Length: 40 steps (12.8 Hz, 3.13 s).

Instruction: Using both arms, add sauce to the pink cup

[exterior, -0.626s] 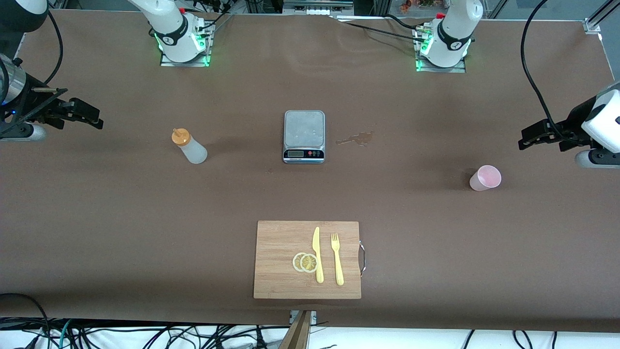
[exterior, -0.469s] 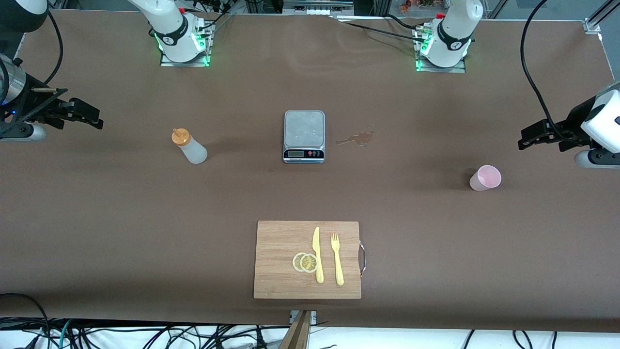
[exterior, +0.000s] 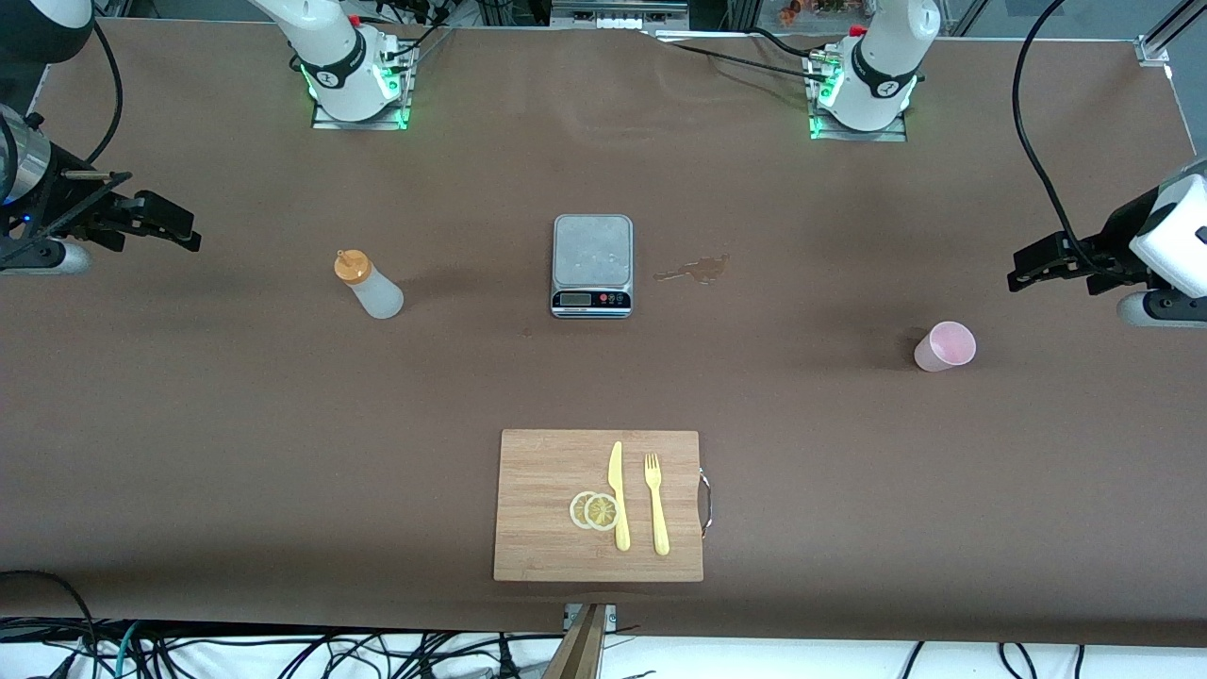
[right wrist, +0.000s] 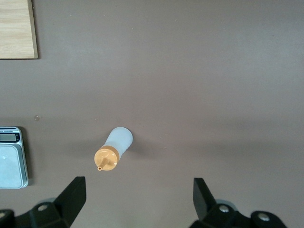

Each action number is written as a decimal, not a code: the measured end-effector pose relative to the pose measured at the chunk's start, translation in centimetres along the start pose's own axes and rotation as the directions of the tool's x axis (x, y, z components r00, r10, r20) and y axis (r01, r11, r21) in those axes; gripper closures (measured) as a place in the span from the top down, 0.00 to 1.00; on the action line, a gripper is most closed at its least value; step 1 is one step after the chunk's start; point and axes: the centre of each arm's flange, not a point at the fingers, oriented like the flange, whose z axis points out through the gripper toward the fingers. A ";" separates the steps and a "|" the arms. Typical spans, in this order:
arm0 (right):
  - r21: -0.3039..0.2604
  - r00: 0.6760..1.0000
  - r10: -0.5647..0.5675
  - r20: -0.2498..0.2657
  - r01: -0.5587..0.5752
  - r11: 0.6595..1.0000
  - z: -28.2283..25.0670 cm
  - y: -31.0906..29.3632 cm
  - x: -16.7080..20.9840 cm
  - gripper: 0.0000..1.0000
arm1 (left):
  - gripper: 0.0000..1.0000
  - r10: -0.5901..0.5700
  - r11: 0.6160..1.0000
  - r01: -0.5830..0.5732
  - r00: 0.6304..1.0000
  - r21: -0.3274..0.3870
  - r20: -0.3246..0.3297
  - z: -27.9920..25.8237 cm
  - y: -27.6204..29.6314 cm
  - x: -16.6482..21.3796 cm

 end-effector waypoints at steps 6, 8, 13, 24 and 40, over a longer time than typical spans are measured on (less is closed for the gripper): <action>0.000 1.000 0.000 0.000 0.000 1.000 0.0 0.0 0.0 1.00 | 1.00 0.000 1.000 0.000 1.000 0.000 0.000 0.0 0.0 0.0; 0.000 1.000 0.000 0.000 0.000 1.000 0.0 0.0 0.0 1.00 | 1.00 0.000 1.000 0.000 1.000 0.000 0.000 0.0 0.0 0.0; 0.000 1.000 0.001 0.002 -0.001 1.000 0.1 0.0 0.0 1.00 | 1.00 -0.003 1.000 0.003 1.000 0.000 0.008 0.4 -0.2 0.1; 0.000 1.000 0.003 0.003 -0.003 1.000 0.1 0.1 0.0 1.00 | 1.00 0.053 0.994 -0.065 0.991 0.091 0.123 11.2 -7.6 2.8; -0.001 1.000 0.003 0.007 -0.003 1.000 0.3 0.2 0.1 1.00 | 0.96 0.064 0.997 -0.066 0.997 0.030 0.050 31.7 -13.6 -0.5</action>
